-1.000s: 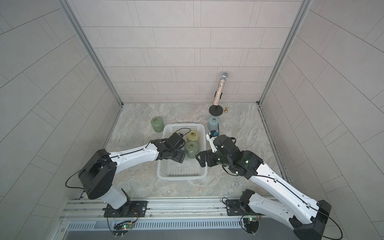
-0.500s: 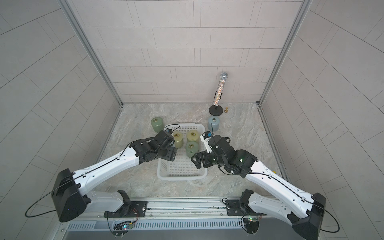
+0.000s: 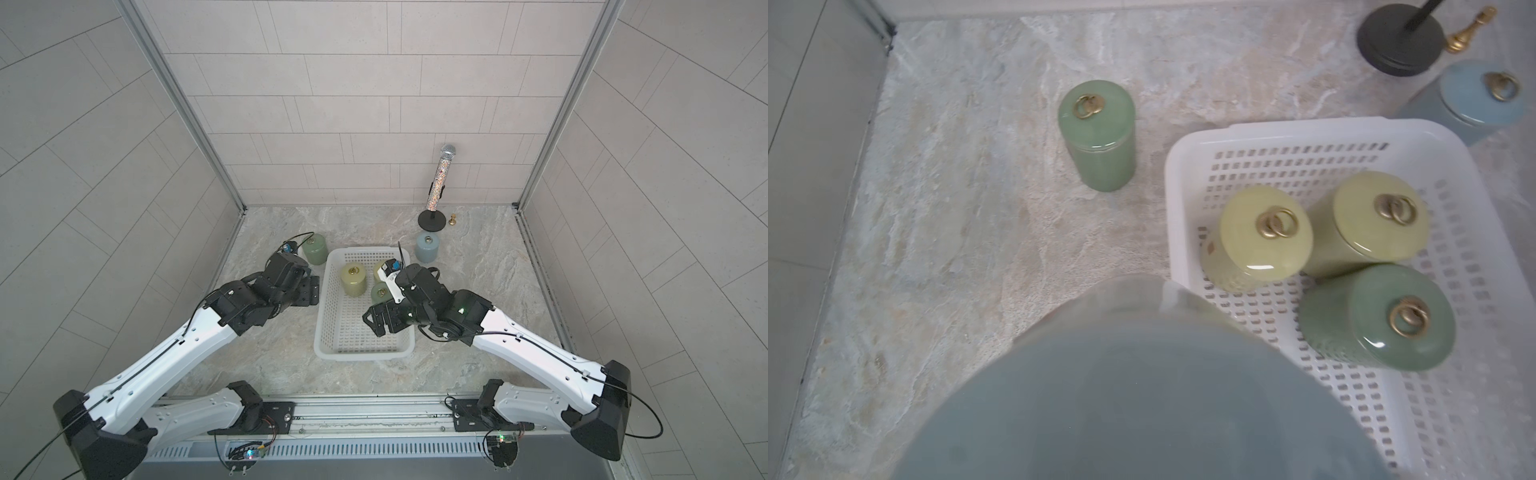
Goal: Take the tea canister out of the basket
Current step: Place the tea canister at the center of the board.
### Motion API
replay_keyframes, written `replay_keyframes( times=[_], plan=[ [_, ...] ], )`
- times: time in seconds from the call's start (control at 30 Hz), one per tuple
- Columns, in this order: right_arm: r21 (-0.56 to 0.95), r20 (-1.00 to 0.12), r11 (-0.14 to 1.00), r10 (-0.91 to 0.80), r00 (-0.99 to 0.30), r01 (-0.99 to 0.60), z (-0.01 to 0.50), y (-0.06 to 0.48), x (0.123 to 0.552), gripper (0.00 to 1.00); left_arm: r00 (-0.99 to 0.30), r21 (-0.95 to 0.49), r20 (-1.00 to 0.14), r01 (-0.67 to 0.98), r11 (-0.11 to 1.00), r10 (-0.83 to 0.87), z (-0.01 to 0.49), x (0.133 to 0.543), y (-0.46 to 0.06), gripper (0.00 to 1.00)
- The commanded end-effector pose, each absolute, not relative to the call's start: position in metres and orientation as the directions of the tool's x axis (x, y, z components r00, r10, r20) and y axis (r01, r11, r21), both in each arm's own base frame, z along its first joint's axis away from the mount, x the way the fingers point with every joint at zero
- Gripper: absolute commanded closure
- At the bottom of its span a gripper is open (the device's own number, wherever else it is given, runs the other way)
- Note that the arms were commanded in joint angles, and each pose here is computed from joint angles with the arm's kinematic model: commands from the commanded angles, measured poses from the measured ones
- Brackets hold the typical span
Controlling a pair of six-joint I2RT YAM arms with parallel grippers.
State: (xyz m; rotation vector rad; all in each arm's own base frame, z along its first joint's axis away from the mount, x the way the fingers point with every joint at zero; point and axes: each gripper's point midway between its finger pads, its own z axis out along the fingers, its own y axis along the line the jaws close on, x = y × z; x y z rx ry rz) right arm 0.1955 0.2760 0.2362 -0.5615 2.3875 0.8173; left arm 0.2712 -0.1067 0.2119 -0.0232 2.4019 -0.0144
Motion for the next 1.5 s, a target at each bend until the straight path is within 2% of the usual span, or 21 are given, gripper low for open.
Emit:
replay_keyframes(
  times=[0.0, 0.33, 0.67, 1.33, 1.47],
  plan=[
    [0.416, -0.64, 0.701, -0.226, -0.734, -0.579, 0.246, 0.289, 0.196, 0.0, -0.712, -0.081, -0.693, -0.078, 0.994, -0.113, 0.207, 0.286, -0.096, 0.16],
    [0.408, -0.653, 0.688, -0.239, -0.718, -0.6, 0.255, 0.308, 0.201, 0.0, -0.736, -0.114, -0.642, -0.182, 0.977, -0.212, 0.147, 0.328, -0.074, 0.16],
    [0.387, -0.643, 0.714, -0.244, -0.726, -0.584, 0.248, 0.304, 0.204, 0.0, -0.808, -0.12, -0.527, -0.236, 0.964, -0.263, 0.093, 0.348, -0.068, 0.16],
    [0.37, -0.643, 0.737, -0.235, -0.729, -0.565, 0.241, 0.293, 0.203, 0.0, -0.836, -0.134, -0.477, -0.237, 0.962, -0.272, 0.061, 0.367, -0.077, 0.15],
    [0.37, -0.643, 0.741, -0.231, -0.73, -0.56, 0.24, 0.291, 0.203, 0.0, -0.837, -0.134, -0.474, -0.239, 0.962, -0.274, 0.059, 0.366, -0.077, 0.11]
  ],
)
